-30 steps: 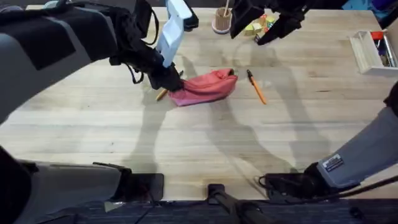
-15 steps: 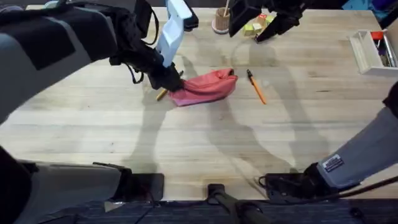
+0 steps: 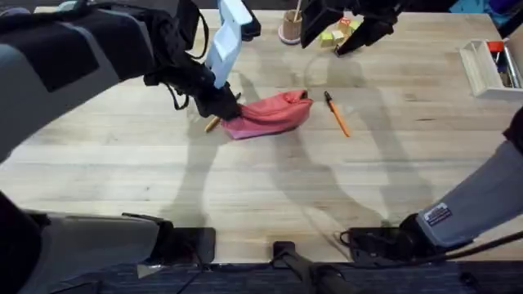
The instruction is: Unzip the bag, pick up the pens from the table one at a time and place them inside, then zip the bag closed.
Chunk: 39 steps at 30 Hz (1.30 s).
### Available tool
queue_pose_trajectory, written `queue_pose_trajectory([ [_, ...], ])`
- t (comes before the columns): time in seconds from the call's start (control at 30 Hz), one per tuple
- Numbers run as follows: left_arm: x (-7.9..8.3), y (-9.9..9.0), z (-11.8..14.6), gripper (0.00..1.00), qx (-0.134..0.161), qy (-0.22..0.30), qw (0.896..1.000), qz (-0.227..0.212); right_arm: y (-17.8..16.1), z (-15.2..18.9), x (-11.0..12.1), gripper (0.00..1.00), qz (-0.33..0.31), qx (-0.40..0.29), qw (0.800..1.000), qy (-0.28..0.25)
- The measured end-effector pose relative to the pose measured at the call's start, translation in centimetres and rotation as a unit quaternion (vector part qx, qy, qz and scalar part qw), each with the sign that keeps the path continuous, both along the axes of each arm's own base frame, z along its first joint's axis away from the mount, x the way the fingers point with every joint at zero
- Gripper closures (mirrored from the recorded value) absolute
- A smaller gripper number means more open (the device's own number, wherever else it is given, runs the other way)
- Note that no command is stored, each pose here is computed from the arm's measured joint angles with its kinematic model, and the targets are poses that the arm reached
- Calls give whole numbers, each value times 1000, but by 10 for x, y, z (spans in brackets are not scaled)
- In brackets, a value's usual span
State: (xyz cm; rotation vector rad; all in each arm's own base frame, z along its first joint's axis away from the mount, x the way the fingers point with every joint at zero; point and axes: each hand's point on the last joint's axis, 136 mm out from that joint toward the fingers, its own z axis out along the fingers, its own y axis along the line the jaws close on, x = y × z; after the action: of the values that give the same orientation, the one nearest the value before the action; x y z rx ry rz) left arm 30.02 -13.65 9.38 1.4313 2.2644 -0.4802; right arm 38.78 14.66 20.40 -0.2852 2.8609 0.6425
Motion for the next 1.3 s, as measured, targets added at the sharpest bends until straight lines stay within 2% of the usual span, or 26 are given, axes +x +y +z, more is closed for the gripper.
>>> queue_pose_trajectory([
  [0.3, 2, -2, 1, 959, -5, -5, 1000, -1, 2, 1, 3, 4, 0, 2, 1000, -8],
  [0.6, 2, -2, 2, 959, -7, -5, 1000, -1, 45, -15, -13, 4, 110, -21, 993, -37],
  [0.77, 2, -2, 2, 959, -7, -5, 1000, 0, 55, -31, -20, 8, 132, -33, 990, -34],
  [1.07, 2, -2, 2, 959, -7, -5, 1000, 0, 64, -34, -24, 45, 163, -41, 985, -46],
  [1.3, 2, -2, 2, 959, -7, -5, 1000, 0, 64, -57, -40, 45, 180, -49, 982, -16],
])
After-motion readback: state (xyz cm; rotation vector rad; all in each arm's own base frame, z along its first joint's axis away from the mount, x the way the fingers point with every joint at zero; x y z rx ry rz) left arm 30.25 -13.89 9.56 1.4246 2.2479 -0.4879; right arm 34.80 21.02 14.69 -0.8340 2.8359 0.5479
